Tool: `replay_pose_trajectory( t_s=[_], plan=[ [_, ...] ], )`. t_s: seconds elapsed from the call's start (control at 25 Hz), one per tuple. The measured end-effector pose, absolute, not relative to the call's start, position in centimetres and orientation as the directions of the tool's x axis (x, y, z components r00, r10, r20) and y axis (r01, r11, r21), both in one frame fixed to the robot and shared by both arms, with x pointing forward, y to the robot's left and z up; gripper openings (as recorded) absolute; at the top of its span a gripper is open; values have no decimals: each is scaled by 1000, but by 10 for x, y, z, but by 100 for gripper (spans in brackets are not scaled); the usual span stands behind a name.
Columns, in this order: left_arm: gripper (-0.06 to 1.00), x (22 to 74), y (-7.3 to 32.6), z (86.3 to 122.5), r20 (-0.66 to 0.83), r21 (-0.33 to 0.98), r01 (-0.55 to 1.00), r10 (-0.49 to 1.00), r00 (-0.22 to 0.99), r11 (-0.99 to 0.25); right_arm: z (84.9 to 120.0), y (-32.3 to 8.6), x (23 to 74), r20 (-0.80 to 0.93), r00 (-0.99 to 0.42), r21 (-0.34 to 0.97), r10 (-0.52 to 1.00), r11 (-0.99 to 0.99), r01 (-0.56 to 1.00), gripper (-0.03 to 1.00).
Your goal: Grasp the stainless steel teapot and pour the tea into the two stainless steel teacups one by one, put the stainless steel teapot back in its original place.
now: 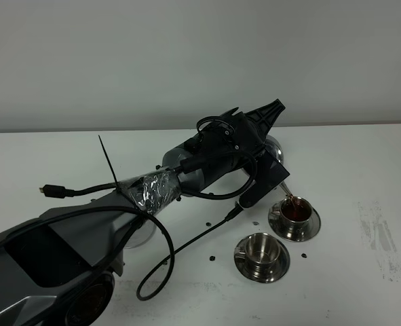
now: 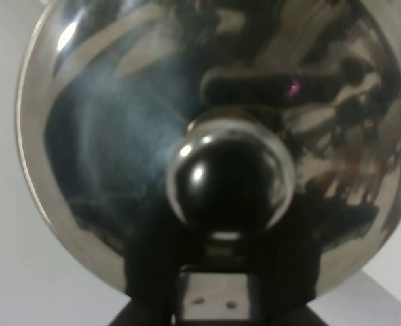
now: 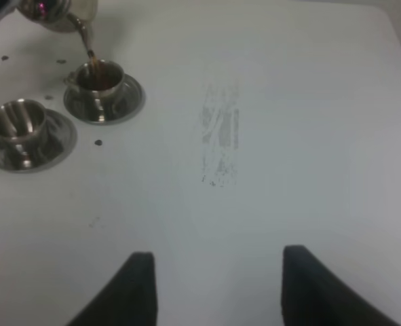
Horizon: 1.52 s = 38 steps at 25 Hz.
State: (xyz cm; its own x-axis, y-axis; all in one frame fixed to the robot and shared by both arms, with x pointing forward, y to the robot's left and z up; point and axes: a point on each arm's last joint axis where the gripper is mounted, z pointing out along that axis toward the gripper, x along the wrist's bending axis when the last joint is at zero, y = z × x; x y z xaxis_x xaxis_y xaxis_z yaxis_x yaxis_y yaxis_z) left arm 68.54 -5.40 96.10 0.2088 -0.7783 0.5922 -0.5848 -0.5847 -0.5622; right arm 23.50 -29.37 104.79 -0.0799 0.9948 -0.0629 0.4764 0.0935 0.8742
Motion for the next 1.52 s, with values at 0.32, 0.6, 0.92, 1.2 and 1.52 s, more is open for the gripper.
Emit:
replay_pose_trajectory(
  t_s=[0.32, 0.6, 0.92, 1.2, 1.52],
  plan=[
    [25, 685, -55, 961, 591, -566, -585, -781, 203, -581, 1048, -294, 235, -63, -80, 874, 995, 94, 476, 44],
    [25, 684, -56, 961, 591, -567, -587, -782, 199, -578, 1048, -294, 235, -63, -80, 874, 995, 94, 476, 44],
    [25, 682, -57, 959, 603, -532, -595, -763, 232, -602, 1048, -294, 235, -63, -80, 874, 995, 94, 476, 44],
    [25, 685, -48, 955, 614, -467, -583, -718, 328, -665, 1048, -294, 235, -63, -80, 874, 995, 94, 476, 44],
    [25, 693, -31, 974, 705, -228, -521, -509, 495, -823, 1048, -294, 235, -63, -80, 874, 995, 94, 476, 44]
  ],
)
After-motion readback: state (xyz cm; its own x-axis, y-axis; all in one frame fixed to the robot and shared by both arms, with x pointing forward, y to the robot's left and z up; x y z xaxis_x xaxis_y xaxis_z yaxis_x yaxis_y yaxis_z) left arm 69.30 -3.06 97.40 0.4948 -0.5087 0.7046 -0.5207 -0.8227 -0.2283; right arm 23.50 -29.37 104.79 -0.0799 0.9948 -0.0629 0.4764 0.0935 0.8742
